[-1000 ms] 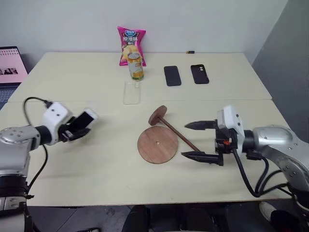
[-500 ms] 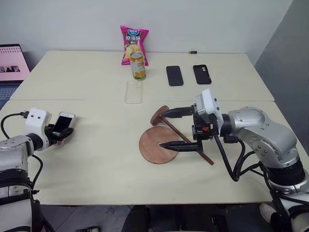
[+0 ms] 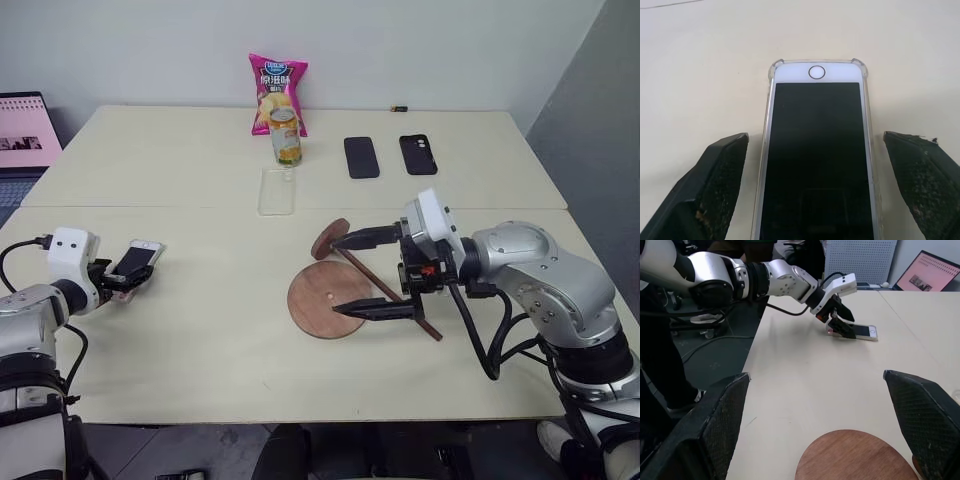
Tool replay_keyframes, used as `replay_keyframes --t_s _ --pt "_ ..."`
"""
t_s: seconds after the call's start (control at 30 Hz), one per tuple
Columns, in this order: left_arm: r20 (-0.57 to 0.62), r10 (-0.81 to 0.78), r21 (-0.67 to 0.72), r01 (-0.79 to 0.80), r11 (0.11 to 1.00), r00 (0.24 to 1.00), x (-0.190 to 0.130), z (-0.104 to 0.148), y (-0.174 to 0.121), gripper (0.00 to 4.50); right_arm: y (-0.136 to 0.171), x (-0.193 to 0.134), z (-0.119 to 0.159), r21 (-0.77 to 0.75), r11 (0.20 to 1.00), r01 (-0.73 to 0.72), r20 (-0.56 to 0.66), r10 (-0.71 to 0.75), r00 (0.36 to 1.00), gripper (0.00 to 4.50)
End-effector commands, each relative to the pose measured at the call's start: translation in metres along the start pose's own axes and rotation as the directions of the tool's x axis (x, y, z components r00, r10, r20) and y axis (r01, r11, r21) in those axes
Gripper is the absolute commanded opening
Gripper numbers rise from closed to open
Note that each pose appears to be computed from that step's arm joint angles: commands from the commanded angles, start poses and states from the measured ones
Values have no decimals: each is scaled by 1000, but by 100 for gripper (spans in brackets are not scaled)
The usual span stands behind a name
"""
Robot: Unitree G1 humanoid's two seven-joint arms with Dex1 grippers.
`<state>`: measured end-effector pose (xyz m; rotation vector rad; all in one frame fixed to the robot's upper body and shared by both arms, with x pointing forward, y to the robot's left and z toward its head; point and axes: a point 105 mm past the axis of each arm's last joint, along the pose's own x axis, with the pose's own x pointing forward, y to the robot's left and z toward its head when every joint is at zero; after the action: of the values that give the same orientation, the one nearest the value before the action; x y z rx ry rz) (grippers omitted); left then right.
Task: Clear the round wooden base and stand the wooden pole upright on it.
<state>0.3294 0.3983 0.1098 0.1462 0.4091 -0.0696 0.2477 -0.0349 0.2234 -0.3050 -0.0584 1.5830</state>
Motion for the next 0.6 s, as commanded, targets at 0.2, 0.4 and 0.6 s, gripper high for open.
replay_keyframes --t_s 0.2,0.4,0.6 --pt "133 55 186 -79 979 990 -45 41 17 449 -1 -3 3 -53 999 9 -4 -9 1000 450" --pt "192 -215 395 125 910 958 -65 81 -40 449 -7 -18 -3 -16 996 82 -16 -83 996 450" --pt "35 -625 528 516 674 780 -84 73 -153 449 -20 -43 -22 50 959 278 -126 -270 955 450"
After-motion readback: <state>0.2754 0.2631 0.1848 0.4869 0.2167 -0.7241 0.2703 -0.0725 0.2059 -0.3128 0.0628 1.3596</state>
